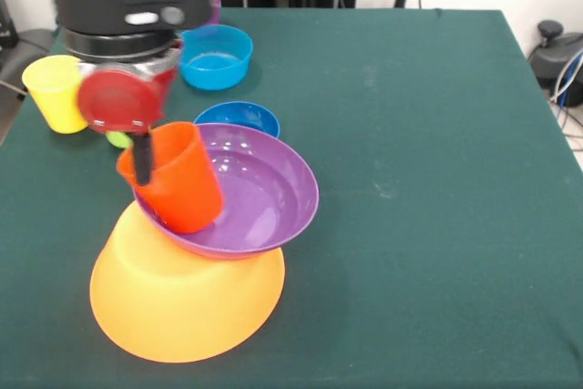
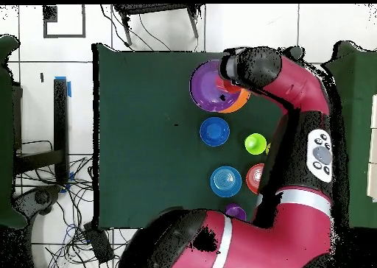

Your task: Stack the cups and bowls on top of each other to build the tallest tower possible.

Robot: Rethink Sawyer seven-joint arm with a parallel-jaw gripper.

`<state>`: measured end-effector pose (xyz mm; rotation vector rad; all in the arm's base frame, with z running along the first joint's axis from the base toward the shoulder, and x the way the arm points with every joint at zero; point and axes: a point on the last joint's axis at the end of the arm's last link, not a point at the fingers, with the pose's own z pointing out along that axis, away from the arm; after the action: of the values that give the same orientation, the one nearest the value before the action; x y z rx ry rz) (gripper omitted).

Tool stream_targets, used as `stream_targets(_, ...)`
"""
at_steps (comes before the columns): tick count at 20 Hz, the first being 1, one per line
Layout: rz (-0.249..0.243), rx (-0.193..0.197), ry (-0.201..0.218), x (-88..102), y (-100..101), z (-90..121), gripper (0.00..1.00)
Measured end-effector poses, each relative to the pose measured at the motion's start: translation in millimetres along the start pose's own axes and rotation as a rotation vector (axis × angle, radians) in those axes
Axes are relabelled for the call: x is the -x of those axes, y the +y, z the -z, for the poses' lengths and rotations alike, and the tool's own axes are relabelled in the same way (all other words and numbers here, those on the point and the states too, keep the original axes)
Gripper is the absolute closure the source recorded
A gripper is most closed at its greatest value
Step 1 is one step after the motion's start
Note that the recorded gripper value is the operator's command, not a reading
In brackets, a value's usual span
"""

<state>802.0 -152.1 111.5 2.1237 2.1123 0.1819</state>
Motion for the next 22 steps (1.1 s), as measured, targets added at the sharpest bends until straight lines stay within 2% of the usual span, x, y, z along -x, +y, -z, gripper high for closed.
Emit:
stream_targets(5,-0.034,0.011,-0.014,33.1,-0.4,8.0,1.00)
stream_targets(8,-0.040,0.022,-0.023,42.9,2.5,11.9,1.00)
stream_targets(15,-0.030,0.047,-0.036,44.1,13.7,20.2,1.00)
stream_targets(22,-0.013,0.051,-0.034,30.5,18.0,20.7,1.00)
